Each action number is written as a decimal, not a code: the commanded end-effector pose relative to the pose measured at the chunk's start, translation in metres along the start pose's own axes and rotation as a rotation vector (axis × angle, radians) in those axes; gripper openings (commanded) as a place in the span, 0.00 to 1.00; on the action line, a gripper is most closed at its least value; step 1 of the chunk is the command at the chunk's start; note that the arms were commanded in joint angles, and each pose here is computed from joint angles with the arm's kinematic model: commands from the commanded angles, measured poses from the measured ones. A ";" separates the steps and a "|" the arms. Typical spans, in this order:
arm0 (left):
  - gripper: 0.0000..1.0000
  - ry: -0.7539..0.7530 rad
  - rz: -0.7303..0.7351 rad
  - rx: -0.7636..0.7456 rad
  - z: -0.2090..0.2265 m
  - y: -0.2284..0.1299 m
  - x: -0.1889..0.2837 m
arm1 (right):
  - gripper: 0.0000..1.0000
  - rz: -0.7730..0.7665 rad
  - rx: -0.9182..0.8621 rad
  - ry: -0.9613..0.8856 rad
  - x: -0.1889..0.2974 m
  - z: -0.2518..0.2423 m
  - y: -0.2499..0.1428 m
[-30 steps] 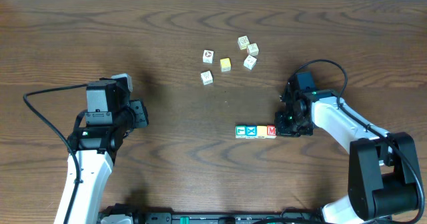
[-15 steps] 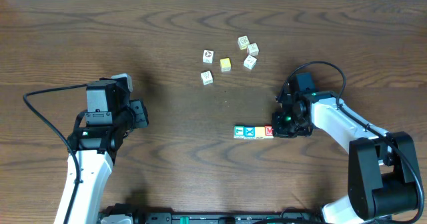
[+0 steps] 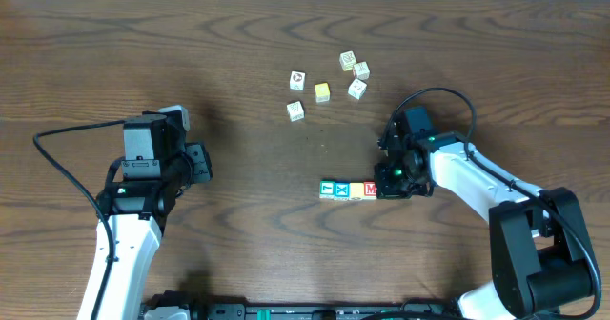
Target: Lift 4 blocks
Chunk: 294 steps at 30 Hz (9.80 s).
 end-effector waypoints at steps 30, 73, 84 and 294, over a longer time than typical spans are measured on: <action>0.07 -0.339 0.259 -0.001 -0.027 -0.041 -0.053 | 0.01 0.001 -0.003 0.026 -0.010 0.020 -0.006; 0.07 -0.474 0.366 -0.200 -0.130 -0.073 -0.100 | 0.01 -0.042 0.002 -0.053 -0.011 0.018 -0.005; 0.07 -0.474 0.366 -0.197 -0.130 -0.073 -0.100 | 0.01 -0.057 0.007 -0.041 0.006 0.021 -0.010; 0.07 -0.587 0.420 -0.085 -0.163 -0.083 -0.108 | 0.01 0.006 0.150 0.177 -0.005 0.077 -0.033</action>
Point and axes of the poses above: each gripper's point midway between its finger pads, its own x axis back along the fingers, its own z axis along the line the jaws close on, y = z × x, the point moved 10 cm from there along x, back along the fingers, and after that the axes turned 11 degrees about -x, right-handed, at the moved point
